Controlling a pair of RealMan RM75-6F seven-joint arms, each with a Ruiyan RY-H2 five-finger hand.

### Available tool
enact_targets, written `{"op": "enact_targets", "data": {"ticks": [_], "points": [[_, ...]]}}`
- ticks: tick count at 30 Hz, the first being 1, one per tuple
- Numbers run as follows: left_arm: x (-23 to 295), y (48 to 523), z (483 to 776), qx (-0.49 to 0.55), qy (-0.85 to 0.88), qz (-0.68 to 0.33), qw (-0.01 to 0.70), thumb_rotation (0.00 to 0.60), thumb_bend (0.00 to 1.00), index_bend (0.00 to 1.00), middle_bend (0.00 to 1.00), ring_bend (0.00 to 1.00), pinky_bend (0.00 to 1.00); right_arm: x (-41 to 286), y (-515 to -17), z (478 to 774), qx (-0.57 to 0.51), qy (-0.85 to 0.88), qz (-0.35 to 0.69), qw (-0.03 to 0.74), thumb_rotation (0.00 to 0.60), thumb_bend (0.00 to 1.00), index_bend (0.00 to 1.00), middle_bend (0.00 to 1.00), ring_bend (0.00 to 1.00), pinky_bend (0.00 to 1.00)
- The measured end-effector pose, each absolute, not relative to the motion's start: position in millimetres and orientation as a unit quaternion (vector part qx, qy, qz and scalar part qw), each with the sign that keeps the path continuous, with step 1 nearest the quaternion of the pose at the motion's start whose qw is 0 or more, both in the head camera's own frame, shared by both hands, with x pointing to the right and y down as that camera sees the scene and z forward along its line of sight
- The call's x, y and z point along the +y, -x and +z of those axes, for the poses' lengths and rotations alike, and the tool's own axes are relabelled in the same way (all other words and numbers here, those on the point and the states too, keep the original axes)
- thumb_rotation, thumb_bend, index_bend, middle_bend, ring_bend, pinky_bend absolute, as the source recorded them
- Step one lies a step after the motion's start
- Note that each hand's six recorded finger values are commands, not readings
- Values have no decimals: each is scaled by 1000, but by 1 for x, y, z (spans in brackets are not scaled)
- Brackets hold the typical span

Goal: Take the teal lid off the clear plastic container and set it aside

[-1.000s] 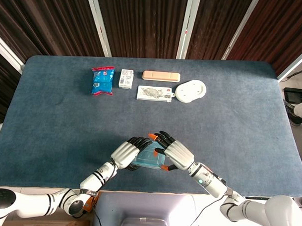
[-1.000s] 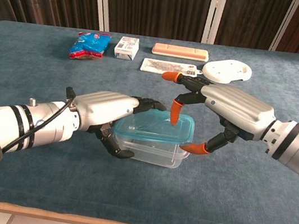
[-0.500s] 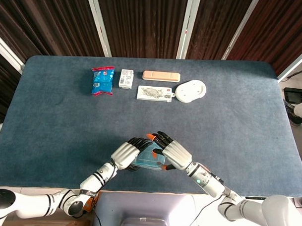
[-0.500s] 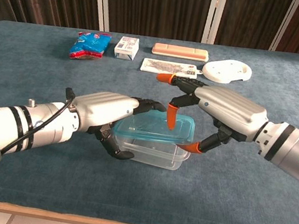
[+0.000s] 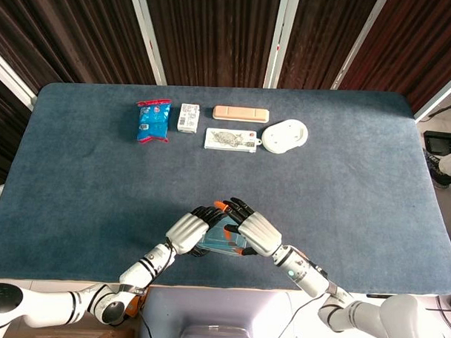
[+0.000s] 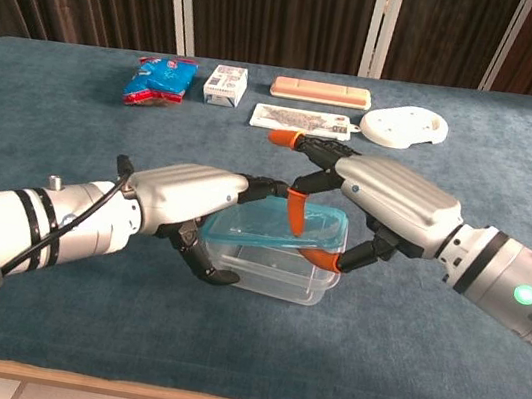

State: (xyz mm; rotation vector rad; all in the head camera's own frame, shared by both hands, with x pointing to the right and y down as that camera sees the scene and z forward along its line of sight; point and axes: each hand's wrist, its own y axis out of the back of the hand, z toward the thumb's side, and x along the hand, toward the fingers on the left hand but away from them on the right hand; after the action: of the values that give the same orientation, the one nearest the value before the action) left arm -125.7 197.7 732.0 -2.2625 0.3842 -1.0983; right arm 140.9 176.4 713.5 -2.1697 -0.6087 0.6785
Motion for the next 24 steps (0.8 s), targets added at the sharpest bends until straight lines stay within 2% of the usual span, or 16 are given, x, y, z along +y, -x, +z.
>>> {"op": "enact_targets", "data": {"ticks": [8,13,24], "points": [[196,129,728,156,848,-409,298,600,281,0,195,72,124,178,-142,711,-247,853,257,381,600,702,780,156,0,0],[197,133,722,173,850,-398,298,600,283,0,6,0,110,176,-143,709,-254,852,252,383,600,702,786,160,0,0],[195,138,715,196,853,-380,299,600,282,0,0,0,21,177,-142,708,-253,851,251,386,600,702,786,160,0,0]]}}
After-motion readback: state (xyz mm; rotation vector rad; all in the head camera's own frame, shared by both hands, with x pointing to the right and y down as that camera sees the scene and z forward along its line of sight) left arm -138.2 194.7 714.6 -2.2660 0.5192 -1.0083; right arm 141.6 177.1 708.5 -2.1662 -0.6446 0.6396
